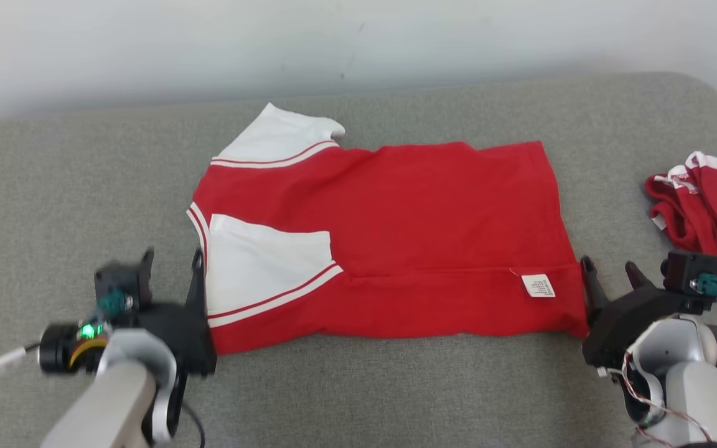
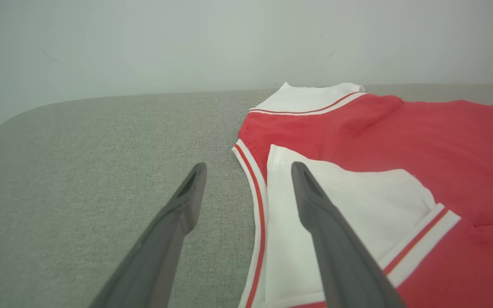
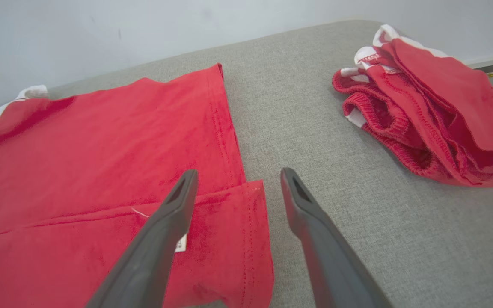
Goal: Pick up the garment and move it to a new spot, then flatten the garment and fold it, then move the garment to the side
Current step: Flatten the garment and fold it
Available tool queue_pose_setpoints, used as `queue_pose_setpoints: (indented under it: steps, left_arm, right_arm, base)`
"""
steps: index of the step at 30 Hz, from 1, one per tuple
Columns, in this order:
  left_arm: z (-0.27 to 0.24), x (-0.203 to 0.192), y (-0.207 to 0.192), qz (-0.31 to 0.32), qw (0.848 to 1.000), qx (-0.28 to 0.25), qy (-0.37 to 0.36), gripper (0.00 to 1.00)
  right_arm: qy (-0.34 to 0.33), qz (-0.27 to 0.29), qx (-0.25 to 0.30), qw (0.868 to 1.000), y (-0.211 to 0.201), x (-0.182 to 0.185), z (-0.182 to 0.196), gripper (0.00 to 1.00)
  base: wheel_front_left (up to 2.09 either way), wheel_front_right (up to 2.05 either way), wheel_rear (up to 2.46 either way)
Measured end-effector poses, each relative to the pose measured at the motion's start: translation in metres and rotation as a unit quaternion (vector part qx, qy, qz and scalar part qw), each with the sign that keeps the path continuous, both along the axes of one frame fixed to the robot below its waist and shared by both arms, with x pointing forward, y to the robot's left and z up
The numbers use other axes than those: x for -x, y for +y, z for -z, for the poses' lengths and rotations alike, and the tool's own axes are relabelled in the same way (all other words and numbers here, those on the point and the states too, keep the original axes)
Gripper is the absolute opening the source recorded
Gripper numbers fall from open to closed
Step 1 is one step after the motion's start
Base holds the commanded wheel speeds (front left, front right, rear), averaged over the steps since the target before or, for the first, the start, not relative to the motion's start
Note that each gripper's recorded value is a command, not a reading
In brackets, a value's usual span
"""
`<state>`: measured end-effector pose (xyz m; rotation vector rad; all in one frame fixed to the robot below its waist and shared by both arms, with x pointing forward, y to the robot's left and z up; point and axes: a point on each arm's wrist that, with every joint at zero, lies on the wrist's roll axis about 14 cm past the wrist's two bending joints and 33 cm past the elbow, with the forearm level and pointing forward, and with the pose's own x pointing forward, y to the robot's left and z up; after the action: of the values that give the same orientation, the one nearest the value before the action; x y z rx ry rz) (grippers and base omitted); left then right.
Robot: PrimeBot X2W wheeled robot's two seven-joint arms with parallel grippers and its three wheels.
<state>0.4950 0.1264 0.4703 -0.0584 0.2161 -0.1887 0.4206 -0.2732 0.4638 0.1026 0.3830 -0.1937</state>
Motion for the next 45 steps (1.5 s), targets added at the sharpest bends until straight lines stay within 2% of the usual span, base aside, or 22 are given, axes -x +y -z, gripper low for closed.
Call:
queue_pose_setpoints:
  steps: [6, 13, 21, 28, 29, 30, 31, 43, 44, 45]
  left_arm:
    - [0.03, 0.041, 0.009, -0.006, 0.997, -0.032, 0.063, 1.0]
    - [0.048, 0.064, 0.011, -0.026, 0.993, -0.029, 0.115, 1.0]
    - [0.071, 0.073, 0.005, -0.03, 0.984, -0.009, 0.177, 1.0]
    - [0.083, 0.066, 0.006, -0.051, 0.98, 0.015, 0.194, 1.0]
    - [0.084, 0.065, 0.005, -0.052, 0.979, 0.021, 0.196, 0.7]
    - [0.085, 0.062, 0.005, -0.055, 0.978, 0.029, 0.198, 0.1]
    - [0.087, 0.062, 0.006, -0.056, 0.977, 0.032, 0.202, 0.0]
    - [0.094, 0.064, 0.009, -0.065, 0.975, 0.046, 0.206, 0.0]
    - [0.094, 0.065, 0.009, -0.066, 0.975, 0.048, 0.208, 0.0]
    - [0.093, 0.065, 0.008, -0.065, 0.975, 0.052, 0.206, 0.0]
  right_arm:
    - [0.024, 0.009, 0.008, 1.0, -0.007, 0.025, -0.005, 1.0]
    - [0.06, 0.016, 0.0, 0.998, -0.009, 0.039, 0.006, 1.0]
    - [0.103, 0.016, -0.01, 0.994, -0.008, 0.041, 0.028, 1.0]
    - [0.132, 0.016, -0.02, 0.991, -0.006, 0.037, 0.046, 1.0]
    - [0.134, 0.015, -0.021, 0.991, -0.006, 0.036, 0.048, 1.0]
    - [0.139, 0.014, -0.023, 0.99, -0.005, 0.033, 0.052, 1.0]
    - [0.142, 0.013, -0.024, 0.989, -0.004, 0.032, 0.054, 1.0]
    - [0.195, -0.008, -0.053, 0.979, 0.014, 0.022, 0.075, 1.0]
    - [0.196, -0.01, -0.055, 0.979, 0.015, 0.021, 0.074, 0.33]
    - [0.198, -0.013, -0.057, 0.979, 0.017, 0.02, 0.075, 0.02]
  base:
    - [0.0, 0.0, 0.0]
    - [0.0, 0.0, 0.0]
    - [0.0, 0.0, 0.0]
    - [0.0, 0.0, 0.0]
    - [0.0, 0.0, 0.0]
    - [0.0, 0.0, 0.0]
    - [0.0, 0.0, 0.0]
    - [0.0, 0.0, 0.0]
    - [0.0, 0.0, 0.0]
    - [0.0, 0.0, 0.0]
